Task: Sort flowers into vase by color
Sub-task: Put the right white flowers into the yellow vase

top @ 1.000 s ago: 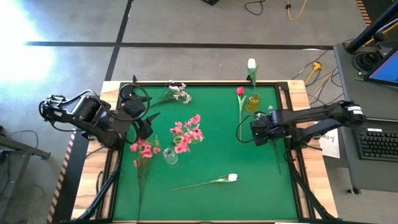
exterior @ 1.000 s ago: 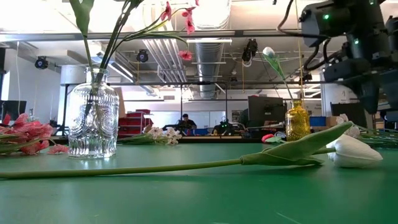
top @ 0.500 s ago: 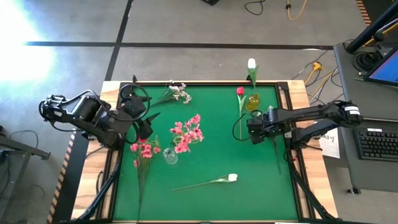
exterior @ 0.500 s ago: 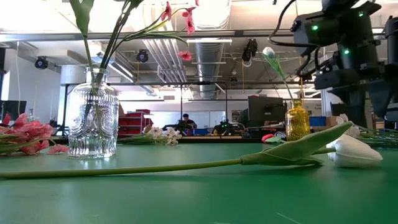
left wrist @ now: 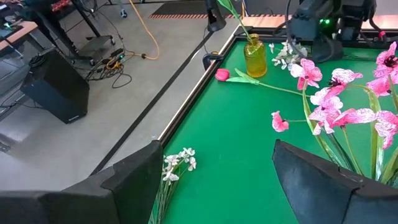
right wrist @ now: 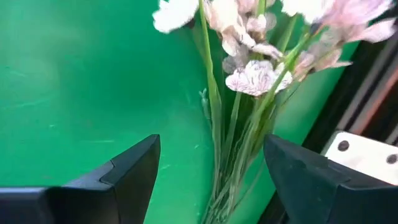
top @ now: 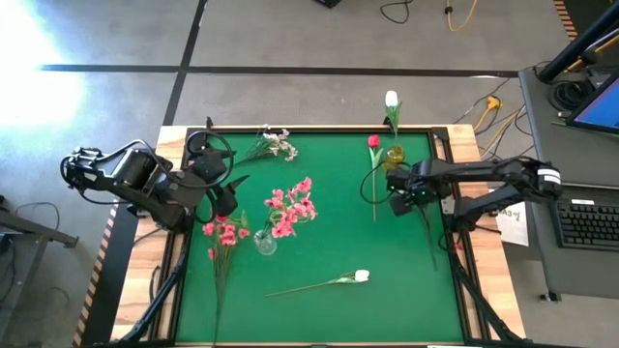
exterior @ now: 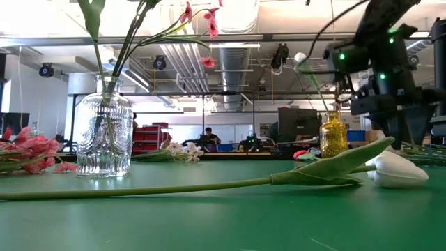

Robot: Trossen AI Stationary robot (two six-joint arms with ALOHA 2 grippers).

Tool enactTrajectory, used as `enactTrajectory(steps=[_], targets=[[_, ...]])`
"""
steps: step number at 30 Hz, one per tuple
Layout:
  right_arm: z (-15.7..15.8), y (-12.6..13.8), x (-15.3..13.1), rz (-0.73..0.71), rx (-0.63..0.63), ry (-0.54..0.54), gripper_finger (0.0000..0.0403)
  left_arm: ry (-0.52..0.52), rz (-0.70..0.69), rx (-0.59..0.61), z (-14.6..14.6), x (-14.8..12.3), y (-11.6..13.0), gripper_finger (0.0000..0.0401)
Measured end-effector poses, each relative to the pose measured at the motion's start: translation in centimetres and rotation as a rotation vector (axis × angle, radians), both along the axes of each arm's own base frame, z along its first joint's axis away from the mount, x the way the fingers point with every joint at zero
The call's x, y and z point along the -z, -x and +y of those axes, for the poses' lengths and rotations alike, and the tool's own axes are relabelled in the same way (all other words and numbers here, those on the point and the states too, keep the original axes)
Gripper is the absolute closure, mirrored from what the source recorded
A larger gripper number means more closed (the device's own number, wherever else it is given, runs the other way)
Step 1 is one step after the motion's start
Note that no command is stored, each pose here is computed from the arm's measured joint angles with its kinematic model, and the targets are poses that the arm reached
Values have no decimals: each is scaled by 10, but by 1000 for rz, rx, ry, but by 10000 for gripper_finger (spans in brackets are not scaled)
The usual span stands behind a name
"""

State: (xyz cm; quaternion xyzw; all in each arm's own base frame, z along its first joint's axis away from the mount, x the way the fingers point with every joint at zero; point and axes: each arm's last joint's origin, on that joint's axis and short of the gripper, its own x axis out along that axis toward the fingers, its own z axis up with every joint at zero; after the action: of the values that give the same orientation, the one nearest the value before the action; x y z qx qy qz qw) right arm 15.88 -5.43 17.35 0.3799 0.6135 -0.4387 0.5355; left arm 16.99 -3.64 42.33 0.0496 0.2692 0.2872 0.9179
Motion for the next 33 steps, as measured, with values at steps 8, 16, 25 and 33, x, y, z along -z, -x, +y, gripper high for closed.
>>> enactTrajectory(steps=[8, 16, 25, 33], targets=[[0, 9, 13, 14, 28, -59, 83, 0, -1, -1, 0, 0, 0, 116], [-1, 10, 19, 35, 39, -50, 78, -4, -2, -5, 0, 0, 0, 116], [-4, 8, 40, 52, 5, -57, 90, -4, -2, -5, 0, 0, 0, 116], [-9, -7, 29, -86, -6, -33, 178, -4, 0, -4, 0, 0, 0, 116]])
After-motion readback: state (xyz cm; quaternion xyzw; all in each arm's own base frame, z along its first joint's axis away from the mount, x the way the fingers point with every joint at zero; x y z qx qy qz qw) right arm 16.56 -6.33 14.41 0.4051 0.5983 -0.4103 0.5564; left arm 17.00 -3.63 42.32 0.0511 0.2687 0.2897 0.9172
